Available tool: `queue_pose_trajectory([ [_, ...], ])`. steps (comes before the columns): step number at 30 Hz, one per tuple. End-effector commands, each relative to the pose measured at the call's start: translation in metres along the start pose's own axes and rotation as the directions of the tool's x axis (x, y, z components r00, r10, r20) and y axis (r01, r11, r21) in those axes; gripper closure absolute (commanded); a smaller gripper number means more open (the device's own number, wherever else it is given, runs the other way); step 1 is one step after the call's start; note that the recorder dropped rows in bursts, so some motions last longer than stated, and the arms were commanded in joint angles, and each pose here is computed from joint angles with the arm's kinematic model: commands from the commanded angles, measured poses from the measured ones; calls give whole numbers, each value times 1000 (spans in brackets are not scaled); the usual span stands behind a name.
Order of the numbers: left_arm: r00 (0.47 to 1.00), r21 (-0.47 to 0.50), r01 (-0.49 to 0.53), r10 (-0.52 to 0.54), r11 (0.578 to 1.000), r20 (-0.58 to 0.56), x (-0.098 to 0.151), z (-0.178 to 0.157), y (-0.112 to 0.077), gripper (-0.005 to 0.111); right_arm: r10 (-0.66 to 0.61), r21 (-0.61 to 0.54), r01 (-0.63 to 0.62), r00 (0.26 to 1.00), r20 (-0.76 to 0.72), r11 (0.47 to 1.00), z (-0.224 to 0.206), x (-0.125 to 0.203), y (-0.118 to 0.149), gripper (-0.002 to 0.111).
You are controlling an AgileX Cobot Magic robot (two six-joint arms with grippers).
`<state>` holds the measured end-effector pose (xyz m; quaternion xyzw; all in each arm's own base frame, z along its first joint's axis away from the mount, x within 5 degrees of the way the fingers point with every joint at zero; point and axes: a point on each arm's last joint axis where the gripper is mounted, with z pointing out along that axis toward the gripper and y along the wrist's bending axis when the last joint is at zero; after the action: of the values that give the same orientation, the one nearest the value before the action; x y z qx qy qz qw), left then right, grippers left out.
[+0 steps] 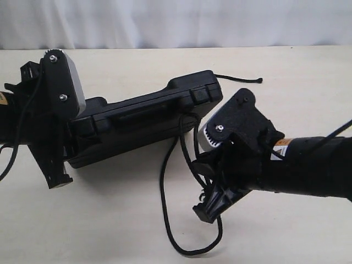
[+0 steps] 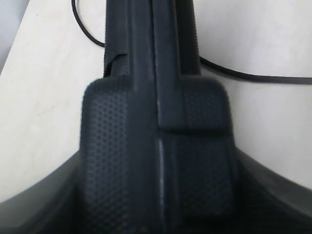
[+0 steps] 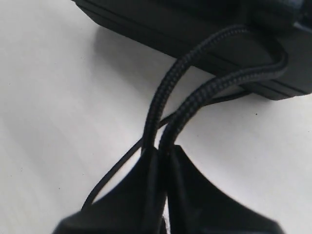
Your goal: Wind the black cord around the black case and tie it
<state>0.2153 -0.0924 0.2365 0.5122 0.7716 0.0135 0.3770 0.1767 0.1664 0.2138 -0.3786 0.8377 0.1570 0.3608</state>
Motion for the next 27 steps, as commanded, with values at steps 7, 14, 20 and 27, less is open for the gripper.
queue_pose_trajectory([
  [7,1000,28,-8,9,1000,-12,2,2,-3,107,-106,-57,109,993,49,992,21,-24,29,104],
  [14,1000,28,-16,16,999,-11,2,2,-3,107,22,-9,-21,995,93,1000,26,-27,20,104],
  [20,999,34,-32,33,999,-13,2,2,-4,107,185,21,-188,975,120,982,38,-27,16,104],
  [27,999,34,-32,33,999,-13,2,2,-4,107,301,17,-307,939,167,951,45,-40,13,104],
])
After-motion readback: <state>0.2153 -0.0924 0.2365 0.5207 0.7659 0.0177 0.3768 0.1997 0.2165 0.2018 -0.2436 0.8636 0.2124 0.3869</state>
